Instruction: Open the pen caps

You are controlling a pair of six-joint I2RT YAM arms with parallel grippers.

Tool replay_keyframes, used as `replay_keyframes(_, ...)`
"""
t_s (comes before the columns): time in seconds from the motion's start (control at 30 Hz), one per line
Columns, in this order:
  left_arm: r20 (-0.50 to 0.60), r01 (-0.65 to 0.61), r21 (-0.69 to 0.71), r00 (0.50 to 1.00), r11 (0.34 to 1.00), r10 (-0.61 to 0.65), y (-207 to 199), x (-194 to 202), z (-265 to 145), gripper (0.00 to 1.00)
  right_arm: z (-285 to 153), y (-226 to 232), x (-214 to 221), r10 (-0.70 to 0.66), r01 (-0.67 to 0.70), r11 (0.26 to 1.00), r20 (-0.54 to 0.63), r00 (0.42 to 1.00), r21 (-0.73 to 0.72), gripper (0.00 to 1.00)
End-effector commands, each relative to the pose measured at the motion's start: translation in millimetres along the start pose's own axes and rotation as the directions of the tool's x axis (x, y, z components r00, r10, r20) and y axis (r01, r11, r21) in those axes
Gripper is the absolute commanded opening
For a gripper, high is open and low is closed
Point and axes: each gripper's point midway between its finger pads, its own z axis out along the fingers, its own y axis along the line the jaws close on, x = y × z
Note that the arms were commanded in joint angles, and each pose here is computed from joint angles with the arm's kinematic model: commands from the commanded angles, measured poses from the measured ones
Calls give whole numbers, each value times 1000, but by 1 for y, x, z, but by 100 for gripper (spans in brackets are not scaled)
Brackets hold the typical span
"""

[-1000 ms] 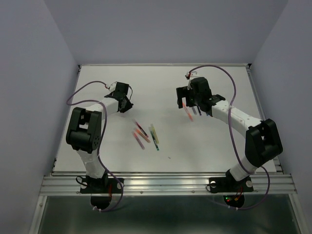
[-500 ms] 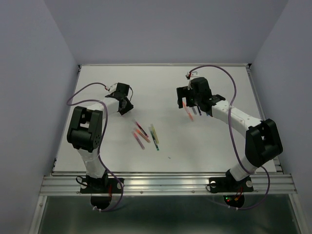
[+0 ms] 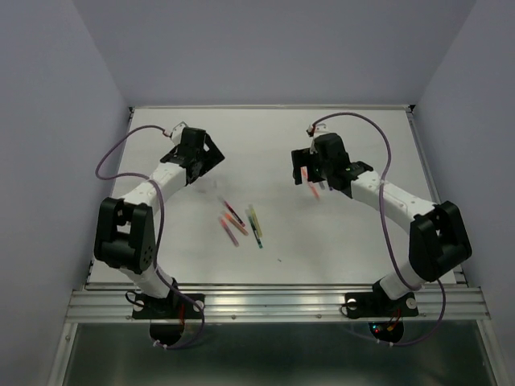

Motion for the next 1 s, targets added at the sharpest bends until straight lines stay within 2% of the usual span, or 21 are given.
replay_keyframes(0.0, 138, 9, 173, 990, 985, -33, -33, -43, -57, 99, -13, 41, 3, -33, 34, 998, 16, 999, -60, 100)
replay_keyframes(0.1, 193, 1, 248, 980, 969, -50, -40, -56, -88, 99, -10, 71, 22, -58, 56, 995, -22, 998, -76, 100)
replay_keyframes(0.3, 262, 12, 284, 961, 959, -89, -29, -63, -123, 99, 4, 118, 40, -121, 117, 991, -47, 992, -65, 100)
replay_keyframes(0.5, 282, 15, 275, 955, 961, -96, -16, -59, -131, 99, 20, 134, 62, -154, 151, 988, -98, 983, -43, 100)
replay_keyframes(0.67, 274, 17, 271, 957, 962, -95, -13, -55, -130, 99, 23, 153, 85, -200, 189, 978, -139, 970, -87, 100)
replay_keyframes(0.97, 265, 24, 271, 959, 962, -98, -12, -52, -128, 99, 32, 153, 101, -206, 195, 978, -176, 963, -77, 100)
